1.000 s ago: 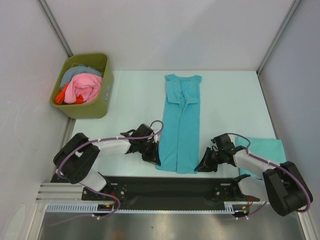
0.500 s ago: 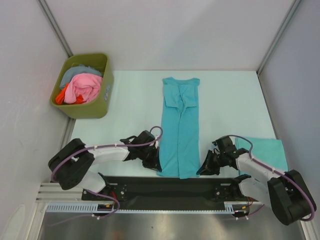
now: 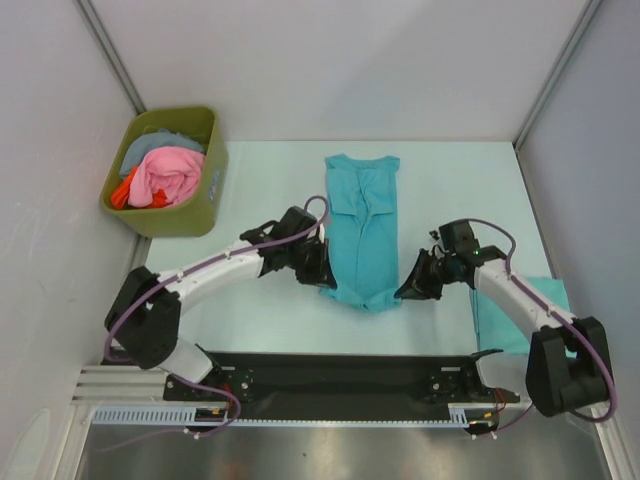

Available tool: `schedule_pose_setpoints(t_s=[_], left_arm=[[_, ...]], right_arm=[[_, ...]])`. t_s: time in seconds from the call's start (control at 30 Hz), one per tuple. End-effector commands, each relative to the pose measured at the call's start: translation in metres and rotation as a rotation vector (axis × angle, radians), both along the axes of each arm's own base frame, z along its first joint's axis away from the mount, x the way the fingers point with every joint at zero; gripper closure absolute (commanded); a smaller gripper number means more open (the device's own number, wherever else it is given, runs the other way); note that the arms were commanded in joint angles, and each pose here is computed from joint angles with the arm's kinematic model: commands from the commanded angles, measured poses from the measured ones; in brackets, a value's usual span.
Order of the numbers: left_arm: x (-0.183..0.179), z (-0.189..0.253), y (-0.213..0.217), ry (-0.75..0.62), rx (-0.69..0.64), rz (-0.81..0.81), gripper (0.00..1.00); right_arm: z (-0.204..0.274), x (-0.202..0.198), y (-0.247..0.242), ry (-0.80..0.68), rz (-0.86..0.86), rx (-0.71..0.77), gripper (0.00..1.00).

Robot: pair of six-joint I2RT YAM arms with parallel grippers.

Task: Fold and stack the t-shirts
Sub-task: Fold the tshirt

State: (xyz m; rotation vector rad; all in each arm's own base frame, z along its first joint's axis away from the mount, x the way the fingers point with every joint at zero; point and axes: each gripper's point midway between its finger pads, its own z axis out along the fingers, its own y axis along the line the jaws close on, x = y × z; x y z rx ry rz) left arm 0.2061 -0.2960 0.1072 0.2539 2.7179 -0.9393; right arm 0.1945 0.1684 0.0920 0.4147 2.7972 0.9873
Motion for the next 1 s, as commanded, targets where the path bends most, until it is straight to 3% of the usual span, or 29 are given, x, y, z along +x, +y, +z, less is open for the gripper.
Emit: schedule_pose_setpoints(t_s=[0.0, 0.17, 0.37, 0.67, 0.97], left_arm=[[0.031, 0.008, 0.003, 0.011, 0.025, 0.004, 1.0], [0.09, 0.025, -0.002, -0.033, -0.003, 0.045, 1.0], [0.136, 0.014, -0.007, -0.004, -0.008, 0.066, 1.0], [0.177, 0.0, -0.008, 0.034, -0.035, 0.11, 1.0], [0.194, -0.011, -0.002, 0.062, -0.033, 0.134, 1.0]], right_arm=[[0.009, 0.028, -0.006, -0.04, 0.033, -0.002, 1.0], [0.007, 0.076, -0.012, -0.033, 0.028, -0.013, 1.0], [-0.001, 0.128, -0.01, -0.009, 0.041, -0.007, 1.0], [-0.001, 0.182, -0.009, -0.01, 0.031, 0.014, 1.0], [-0.013, 0.202, -0.007, 0.013, 0.031, 0.034, 1.0]])
